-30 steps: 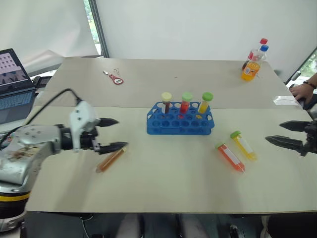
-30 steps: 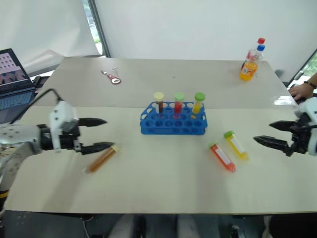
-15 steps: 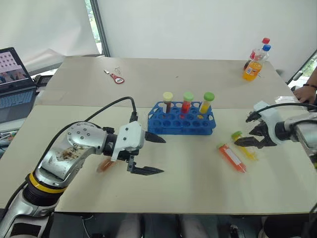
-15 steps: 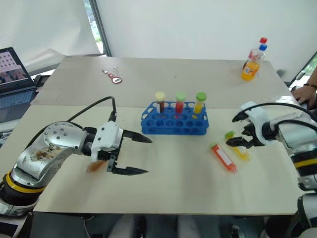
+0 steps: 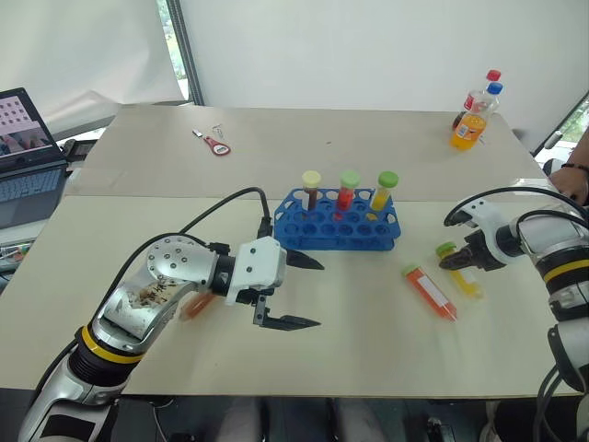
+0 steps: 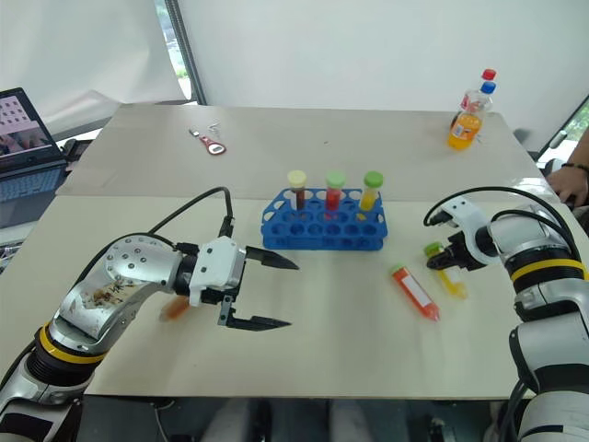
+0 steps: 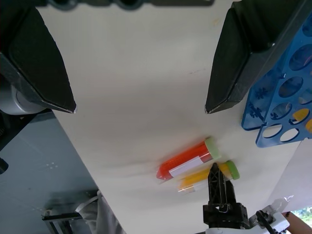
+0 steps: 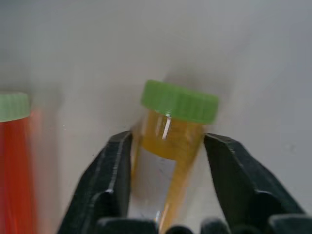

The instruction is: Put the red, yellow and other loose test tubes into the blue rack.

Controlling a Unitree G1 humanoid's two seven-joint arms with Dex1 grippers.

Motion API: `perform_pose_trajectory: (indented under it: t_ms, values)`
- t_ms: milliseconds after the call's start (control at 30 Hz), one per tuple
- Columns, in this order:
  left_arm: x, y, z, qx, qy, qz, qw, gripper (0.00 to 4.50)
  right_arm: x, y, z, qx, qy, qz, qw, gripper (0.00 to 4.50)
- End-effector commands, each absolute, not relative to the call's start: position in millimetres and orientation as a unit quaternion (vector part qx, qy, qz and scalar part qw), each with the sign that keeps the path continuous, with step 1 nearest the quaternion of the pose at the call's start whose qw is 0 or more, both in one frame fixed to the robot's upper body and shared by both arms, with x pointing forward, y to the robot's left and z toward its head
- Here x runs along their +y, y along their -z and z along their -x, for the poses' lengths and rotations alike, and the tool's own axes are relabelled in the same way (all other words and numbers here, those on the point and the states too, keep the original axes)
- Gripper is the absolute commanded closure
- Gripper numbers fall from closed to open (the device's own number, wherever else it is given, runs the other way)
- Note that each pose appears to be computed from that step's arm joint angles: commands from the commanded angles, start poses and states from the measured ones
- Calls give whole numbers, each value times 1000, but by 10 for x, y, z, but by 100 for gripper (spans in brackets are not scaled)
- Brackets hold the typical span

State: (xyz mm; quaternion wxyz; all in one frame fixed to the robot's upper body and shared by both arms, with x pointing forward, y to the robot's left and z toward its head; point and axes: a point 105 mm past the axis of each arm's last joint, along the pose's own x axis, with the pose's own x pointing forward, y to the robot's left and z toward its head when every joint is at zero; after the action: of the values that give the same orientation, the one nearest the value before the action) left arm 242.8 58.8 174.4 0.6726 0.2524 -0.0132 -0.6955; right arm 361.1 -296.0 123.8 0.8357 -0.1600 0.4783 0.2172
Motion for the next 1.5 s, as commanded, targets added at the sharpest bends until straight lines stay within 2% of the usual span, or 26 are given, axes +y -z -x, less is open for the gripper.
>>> perform_pose_trajectory:
  t_ms: [33,100,200,333,433,533,633,867,1100,1500]
  values:
    - [577,-1788,-2410,-34,696,-260,669,0,-2941,-1388,-3642,462,-211,128,852,344]
    - [588,-1826,-2451,-46,687,-256,678,0,-2908,-1497,-3673,443,-208,105,866,349]
    - [629,-1892,-2527,-53,671,-240,700,0,-2728,-1823,-3711,377,-239,72,892,349]
    - [750,-1950,-2641,-50,643,-216,734,0,-2342,-2322,-3653,234,-302,76,921,349]
    - [808,-2038,-2741,-59,621,-191,758,0,-2109,-2548,-3574,111,-313,69,941,350]
    - [834,-2105,-2794,-64,616,-169,767,0,-1989,-2559,-3557,10,-277,69,958,350]
    - [823,-2149,-2809,-72,619,-160,765,0,-1879,-2469,-3569,-43,-250,81,964,350]
    - [807,-2136,-2799,-68,632,-172,752,0,-1705,-2261,-3657,-90,-218,101,966,350]
    - [767,-2143,-2766,-64,644,-170,743,0,-1682,-2106,-3763,-94,-197,86,972,350]
    - [702,-2152,-2757,-61,646,-166,742,0,-1589,-1964,-3789,-119,-167,76,976,350]
